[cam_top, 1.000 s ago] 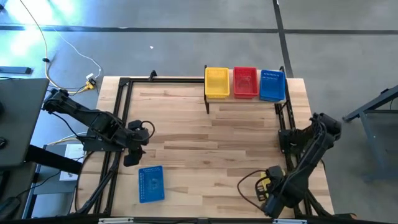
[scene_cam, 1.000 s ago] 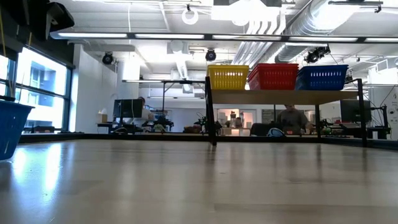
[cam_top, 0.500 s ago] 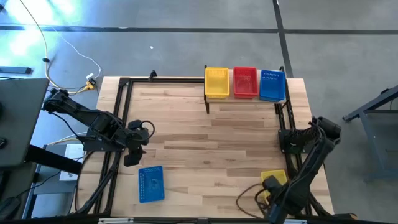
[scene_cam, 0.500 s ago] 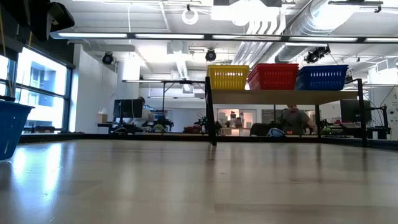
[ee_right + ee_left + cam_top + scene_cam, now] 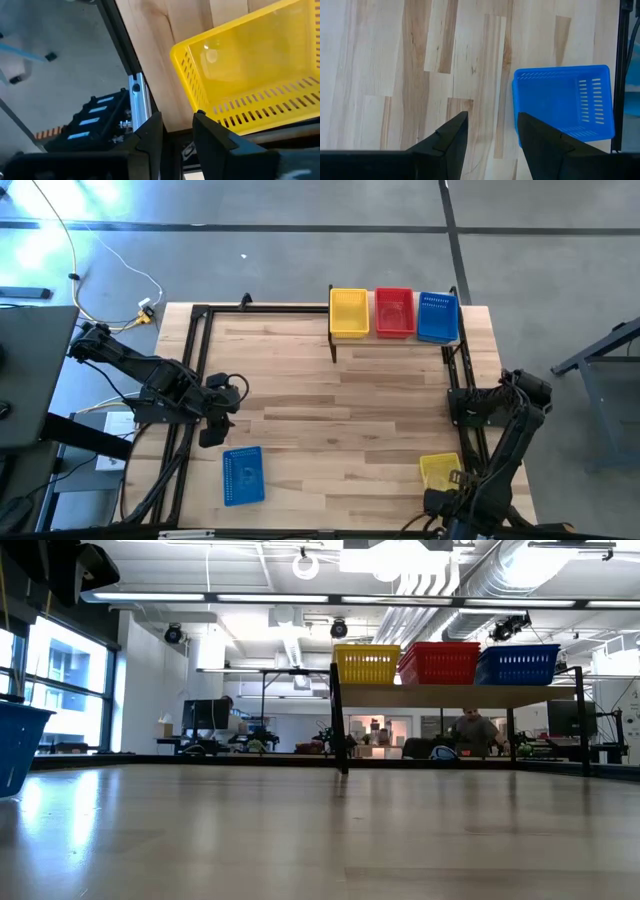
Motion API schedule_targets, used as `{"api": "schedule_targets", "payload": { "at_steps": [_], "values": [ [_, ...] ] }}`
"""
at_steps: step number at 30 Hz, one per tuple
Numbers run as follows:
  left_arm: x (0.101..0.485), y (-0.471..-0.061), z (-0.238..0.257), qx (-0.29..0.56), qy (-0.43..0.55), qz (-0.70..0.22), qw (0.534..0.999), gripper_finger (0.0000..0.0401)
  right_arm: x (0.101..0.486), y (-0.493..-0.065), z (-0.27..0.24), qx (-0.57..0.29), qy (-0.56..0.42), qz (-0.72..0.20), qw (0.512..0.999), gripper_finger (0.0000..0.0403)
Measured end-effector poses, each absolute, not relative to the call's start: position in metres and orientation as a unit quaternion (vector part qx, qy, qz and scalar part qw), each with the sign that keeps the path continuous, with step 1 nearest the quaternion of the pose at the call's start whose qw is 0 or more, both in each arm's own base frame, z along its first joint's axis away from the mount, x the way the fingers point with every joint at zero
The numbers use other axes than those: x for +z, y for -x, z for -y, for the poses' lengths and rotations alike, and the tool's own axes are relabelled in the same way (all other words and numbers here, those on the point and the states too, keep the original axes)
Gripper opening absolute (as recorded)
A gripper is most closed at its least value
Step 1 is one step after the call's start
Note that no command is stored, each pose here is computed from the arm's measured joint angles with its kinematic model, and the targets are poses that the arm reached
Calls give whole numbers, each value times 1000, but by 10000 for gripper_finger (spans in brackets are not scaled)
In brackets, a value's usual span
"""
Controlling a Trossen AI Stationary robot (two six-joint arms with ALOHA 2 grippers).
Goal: Stack baskets on shelf by color
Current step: Stack the yellow basket on the stacked yellow baskets on the shelf
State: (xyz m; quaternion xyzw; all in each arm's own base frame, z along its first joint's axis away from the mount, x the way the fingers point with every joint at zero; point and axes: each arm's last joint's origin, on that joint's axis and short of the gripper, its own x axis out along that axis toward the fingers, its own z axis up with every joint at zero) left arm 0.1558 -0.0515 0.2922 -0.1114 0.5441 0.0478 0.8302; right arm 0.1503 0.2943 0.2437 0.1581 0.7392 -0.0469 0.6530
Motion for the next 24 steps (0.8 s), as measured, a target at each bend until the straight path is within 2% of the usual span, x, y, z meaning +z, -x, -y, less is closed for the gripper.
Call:
{"api": "schedule_targets", "payload": {
  "at_steps": [6, 12, 18, 24],
  "values": [
    [292, -156, 52, 48, 111, -544, 830, 161, 242, -149, -294, -14, -117, -742, 660, 94],
    [292, -156, 51, 67, 116, -538, 832, 161, 224, -153, -299, -6, -52, -741, 670, 94],
    [292, -156, 51, 79, 133, -536, 830, 161, 213, -152, -305, 1, -45, -758, 650, 94],
    [292, -156, 50, 94, 144, -532, 829, 161, 212, -145, -311, 18, -32, -751, 660, 94]
  ]
}}
